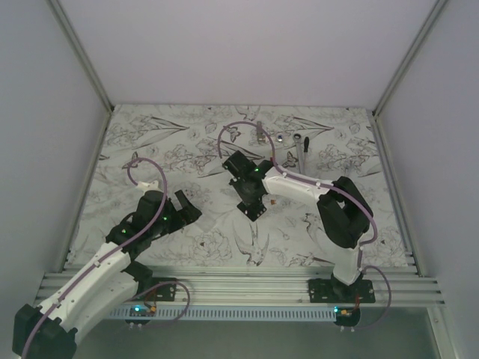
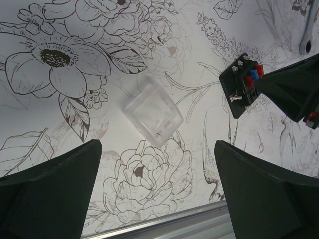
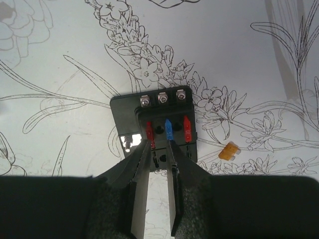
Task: Snap on the fuse box
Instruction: Install the fuse at the fuse box base.
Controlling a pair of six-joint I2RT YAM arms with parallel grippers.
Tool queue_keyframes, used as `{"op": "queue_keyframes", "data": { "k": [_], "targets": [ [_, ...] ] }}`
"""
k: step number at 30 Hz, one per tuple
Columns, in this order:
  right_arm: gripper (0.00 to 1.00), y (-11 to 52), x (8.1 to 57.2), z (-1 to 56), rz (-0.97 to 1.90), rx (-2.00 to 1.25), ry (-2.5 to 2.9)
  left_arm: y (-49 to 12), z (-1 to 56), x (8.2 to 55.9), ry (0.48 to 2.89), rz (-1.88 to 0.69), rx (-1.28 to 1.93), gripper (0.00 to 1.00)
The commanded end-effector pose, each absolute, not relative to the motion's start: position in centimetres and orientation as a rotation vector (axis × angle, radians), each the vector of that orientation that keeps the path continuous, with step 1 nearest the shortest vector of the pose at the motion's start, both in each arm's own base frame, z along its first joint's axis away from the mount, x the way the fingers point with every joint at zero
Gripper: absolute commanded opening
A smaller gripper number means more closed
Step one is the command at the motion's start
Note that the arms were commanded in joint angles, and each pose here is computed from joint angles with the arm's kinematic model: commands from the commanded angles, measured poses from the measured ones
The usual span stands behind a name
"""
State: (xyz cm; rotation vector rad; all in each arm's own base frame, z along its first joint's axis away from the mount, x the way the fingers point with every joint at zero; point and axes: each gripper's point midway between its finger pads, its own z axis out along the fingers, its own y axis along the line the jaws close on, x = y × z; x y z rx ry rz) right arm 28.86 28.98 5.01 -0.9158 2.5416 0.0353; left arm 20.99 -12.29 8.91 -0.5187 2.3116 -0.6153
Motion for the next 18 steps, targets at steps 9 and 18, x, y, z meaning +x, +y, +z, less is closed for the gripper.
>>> {"op": "queue_keyframes", "data": {
  "k": [9, 18],
  "targets": [
    [0.21, 30.22, 29.24, 5.59, 0.146, -0.928, 2.505, -12.22, 8.88, 20.72, 2.328, -0.616, -0.531, 1.0],
    [0.18, 29.72, 29.55, 4.76, 0.116, -0.91, 2.527, -12.27, 8.96, 20.71, 2.326, -0.622, -0.53, 1.0]
  ]
}}
